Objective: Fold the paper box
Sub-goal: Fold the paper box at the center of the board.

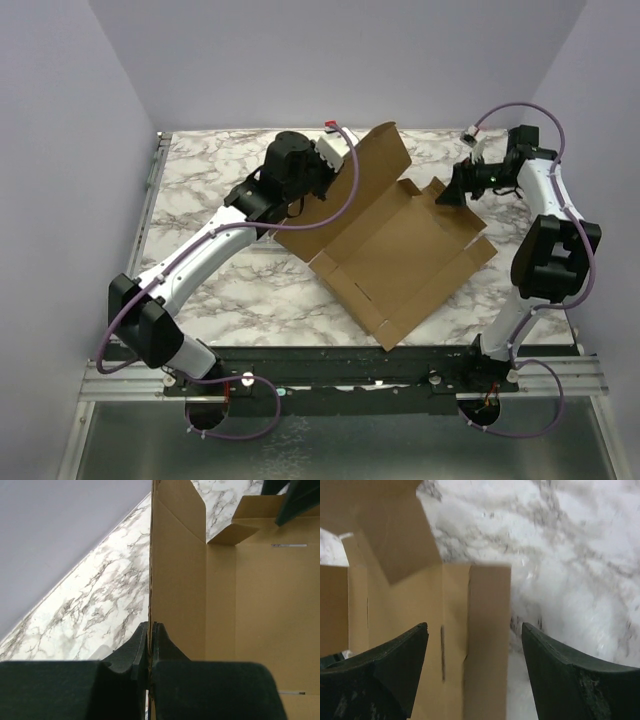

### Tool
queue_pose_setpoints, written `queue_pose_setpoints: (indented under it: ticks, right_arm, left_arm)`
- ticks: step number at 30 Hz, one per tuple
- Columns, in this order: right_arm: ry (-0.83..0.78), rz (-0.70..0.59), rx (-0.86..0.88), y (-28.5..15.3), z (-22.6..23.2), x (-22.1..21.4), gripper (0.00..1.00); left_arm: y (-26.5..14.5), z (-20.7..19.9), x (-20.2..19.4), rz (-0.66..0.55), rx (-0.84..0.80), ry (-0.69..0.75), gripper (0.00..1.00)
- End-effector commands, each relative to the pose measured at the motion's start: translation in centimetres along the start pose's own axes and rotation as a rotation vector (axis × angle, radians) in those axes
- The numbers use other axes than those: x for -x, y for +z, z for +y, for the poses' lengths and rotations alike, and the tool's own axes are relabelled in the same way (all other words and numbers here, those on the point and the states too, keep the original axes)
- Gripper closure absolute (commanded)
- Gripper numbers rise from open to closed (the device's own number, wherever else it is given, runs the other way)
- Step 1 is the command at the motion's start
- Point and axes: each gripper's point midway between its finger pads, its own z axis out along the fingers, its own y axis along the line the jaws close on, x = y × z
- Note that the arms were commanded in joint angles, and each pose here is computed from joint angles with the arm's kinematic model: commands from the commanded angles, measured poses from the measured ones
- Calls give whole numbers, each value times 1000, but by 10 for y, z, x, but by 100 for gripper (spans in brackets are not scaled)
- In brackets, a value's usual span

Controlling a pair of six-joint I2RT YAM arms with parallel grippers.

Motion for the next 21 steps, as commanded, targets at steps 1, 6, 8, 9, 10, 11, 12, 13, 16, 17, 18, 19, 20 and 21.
queue_pose_setpoints:
  ticks: [1, 6, 8, 9, 10, 11, 12, 13, 16, 17, 18, 19, 20, 21]
  right_arm:
    - [20, 91, -114, -14, -8, -34, 21]
    - [30, 136, -156, -13, -16, -56, 21]
    - [50, 143, -144, -6, -19, -66, 25]
    - [60, 143, -144, -3, -21, -69, 29]
    - [67, 139, -144, -1, -23, -70, 33]
    - [69, 135, -150, 0, -25, -70, 39]
    - [66, 129, -158, 0, -28, -69, 47]
    - [63, 127, -169, 0, -30, -68, 54]
    - [36, 112, -209, -4, -36, -59, 74]
    - [24, 102, -221, -7, -36, -54, 80]
    - [13, 90, -234, -10, -36, -48, 84]
    - [0, 74, -244, -13, -35, -41, 86]
    - [-12, 54, -249, -16, -33, -34, 88]
    - [-19, 36, -258, -19, -31, -26, 90]
  left_arm:
    - [7, 5, -5, 80, 56, 35, 100]
    - [13, 4, 3, 89, 68, 57, 100]
    - [17, 1, 7, 89, 64, 60, 100]
    - [19, 0, 10, 88, 65, 61, 100]
    - [20, -1, 11, 93, 63, 63, 100]
    - [21, -2, 15, 93, 62, 62, 100]
    - [21, -5, 14, 103, 58, 63, 100]
    - [21, -6, 17, 105, 56, 65, 100]
    - [21, -9, 19, 124, 58, 72, 100]
    - [21, -9, 20, 130, 61, 77, 100]
    - [21, -10, 20, 138, 62, 82, 100]
    - [22, -10, 23, 141, 62, 86, 100]
    - [22, -12, 24, 147, 58, 92, 100]
    - [23, -13, 26, 152, 57, 97, 100]
